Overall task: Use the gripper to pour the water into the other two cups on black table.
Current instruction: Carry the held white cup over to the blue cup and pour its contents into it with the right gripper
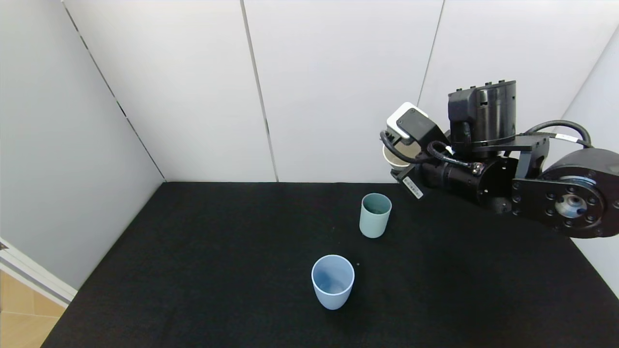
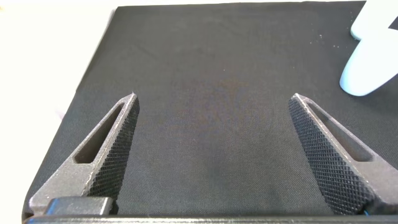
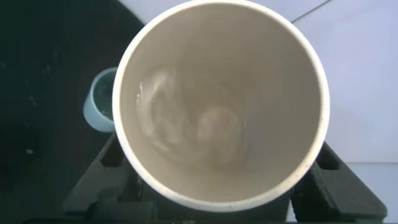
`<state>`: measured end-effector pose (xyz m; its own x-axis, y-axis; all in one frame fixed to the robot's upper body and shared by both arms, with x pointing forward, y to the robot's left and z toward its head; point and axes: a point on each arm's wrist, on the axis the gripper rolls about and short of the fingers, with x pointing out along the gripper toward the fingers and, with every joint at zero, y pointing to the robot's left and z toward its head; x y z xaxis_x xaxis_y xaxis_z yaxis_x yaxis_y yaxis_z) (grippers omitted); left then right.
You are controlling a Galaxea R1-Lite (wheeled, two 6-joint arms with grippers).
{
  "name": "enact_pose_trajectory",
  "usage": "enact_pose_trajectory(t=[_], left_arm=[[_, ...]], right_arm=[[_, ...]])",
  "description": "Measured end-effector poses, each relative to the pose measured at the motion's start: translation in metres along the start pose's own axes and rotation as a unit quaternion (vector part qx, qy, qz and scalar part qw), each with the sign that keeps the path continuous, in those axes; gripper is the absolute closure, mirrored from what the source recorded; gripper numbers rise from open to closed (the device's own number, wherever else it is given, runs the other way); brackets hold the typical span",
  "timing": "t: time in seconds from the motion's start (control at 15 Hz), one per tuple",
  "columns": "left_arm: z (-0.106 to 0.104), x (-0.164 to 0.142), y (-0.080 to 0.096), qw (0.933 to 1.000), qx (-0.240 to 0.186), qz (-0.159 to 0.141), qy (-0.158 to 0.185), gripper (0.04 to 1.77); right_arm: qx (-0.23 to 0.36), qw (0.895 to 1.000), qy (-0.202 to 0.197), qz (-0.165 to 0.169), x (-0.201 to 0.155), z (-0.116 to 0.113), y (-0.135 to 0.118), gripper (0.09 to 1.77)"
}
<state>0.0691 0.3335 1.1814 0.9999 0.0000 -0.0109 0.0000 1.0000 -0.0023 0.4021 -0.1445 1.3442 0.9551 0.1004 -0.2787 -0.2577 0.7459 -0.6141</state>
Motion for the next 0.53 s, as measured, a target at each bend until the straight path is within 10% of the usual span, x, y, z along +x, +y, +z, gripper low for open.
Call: enact_pose_trajectory(t=[0.53], left_arm=[[0.000,0.000,0.000,1.0000,0.000,0.000,0.000,0.09]], right_arm=[[-0.129,0.991,0.024,-0.010,-0.011,-0.012,0.020,0.58]])
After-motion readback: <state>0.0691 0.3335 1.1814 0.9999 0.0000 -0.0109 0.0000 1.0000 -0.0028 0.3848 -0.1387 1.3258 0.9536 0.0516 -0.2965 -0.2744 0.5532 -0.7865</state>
